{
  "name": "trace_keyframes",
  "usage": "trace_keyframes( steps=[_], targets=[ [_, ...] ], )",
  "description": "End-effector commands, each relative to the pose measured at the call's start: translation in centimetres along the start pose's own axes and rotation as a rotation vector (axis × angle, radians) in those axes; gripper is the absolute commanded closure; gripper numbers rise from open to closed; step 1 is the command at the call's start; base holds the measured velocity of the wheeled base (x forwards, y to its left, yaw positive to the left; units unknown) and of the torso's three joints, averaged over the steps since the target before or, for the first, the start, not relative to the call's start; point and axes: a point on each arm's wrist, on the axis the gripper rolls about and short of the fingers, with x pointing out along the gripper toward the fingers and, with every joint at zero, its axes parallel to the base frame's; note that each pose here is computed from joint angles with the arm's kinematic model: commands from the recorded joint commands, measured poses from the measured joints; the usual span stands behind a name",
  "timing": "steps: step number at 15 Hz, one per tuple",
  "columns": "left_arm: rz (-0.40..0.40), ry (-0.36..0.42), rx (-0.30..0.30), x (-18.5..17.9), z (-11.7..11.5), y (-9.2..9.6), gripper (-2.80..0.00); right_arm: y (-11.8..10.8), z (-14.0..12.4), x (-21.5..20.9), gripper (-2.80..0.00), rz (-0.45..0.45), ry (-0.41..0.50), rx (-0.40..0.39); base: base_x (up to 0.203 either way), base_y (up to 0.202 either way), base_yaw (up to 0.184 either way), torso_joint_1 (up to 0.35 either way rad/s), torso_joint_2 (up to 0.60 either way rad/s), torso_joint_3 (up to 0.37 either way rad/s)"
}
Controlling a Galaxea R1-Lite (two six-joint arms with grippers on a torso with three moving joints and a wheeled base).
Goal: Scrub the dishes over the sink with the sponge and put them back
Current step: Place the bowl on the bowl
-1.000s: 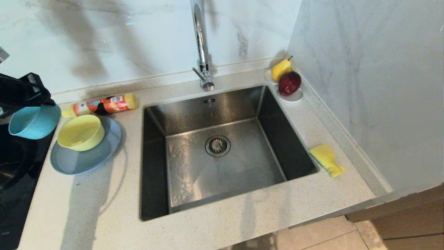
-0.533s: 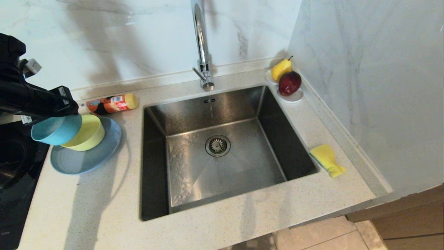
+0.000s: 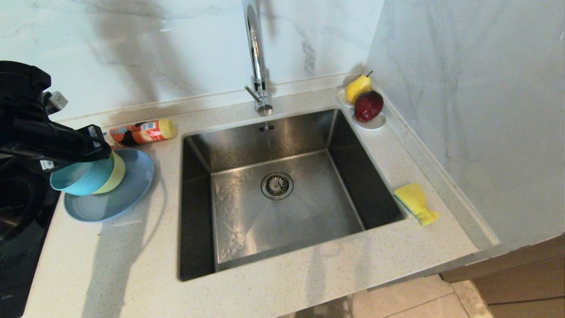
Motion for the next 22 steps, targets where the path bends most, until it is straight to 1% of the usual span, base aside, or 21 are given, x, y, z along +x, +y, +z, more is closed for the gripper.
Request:
trace_keyframes(
  steps=[1, 2, 5, 6, 9, 10, 11, 14, 22],
  targets=[
    [0.002, 0.006, 0.003, 0.2, -0.2, -0.2, 0.00, 0.0, 0.0, 0.0, 0.00, 0.000, 0.002, -0.001, 0.000, 0.000, 0.000, 0.000, 0.00, 0.000],
    [-0.005, -0.013, 0.006, 0.1, 0.1, -0.5, 0.00, 0.0, 0.0, 0.0, 0.00, 0.000, 0.002, -0.001, 0.000, 0.000, 0.000, 0.000, 0.00, 0.000],
    [-0.023, -0.105, 0.016, -0.1, 1.0, -1.5, 0.00, 0.0, 0.0, 0.0, 0.00, 0.000, 0.002, -0.001, 0.000, 0.000, 0.000, 0.000, 0.00, 0.000],
    [-0.023, -0.112, 0.018, -0.1, 1.1, -1.7, 0.00, 0.0, 0.0, 0.0, 0.00, 0.000, 0.002, -0.001, 0.000, 0.000, 0.000, 0.000, 0.00, 0.000],
    [-0.019, -0.103, 0.022, 0.5, 0.9, -1.7, 0.00, 0.0, 0.0, 0.0, 0.00, 0.000, 0.002, -0.001, 0.000, 0.000, 0.000, 0.000, 0.00, 0.000],
    [-0.007, -0.097, 0.024, 0.9, 0.8, -1.6, 0.00, 0.0, 0.0, 0.0, 0.00, 0.000, 0.002, -0.001, 0.000, 0.000, 0.000, 0.000, 0.00, 0.000],
    [0.008, -0.099, 0.027, 1.2, 0.8, -1.6, 0.00, 0.0, 0.0, 0.0, 0.00, 0.000, 0.002, -0.001, 0.000, 0.000, 0.000, 0.000, 0.00, 0.000],
    [0.009, -0.121, 0.054, 2.1, 0.9, -1.5, 0.00, 0.0, 0.0, 0.0, 0.00, 0.000, 0.002, -0.001, 0.000, 0.000, 0.000, 0.000, 0.00, 0.000],
    [0.011, -0.104, 0.056, 2.2, 0.5, -1.4, 0.00, 0.0, 0.0, 0.0, 0.00, 0.000, 0.002, -0.001, 0.000, 0.000, 0.000, 0.000, 0.00, 0.000]
  ],
)
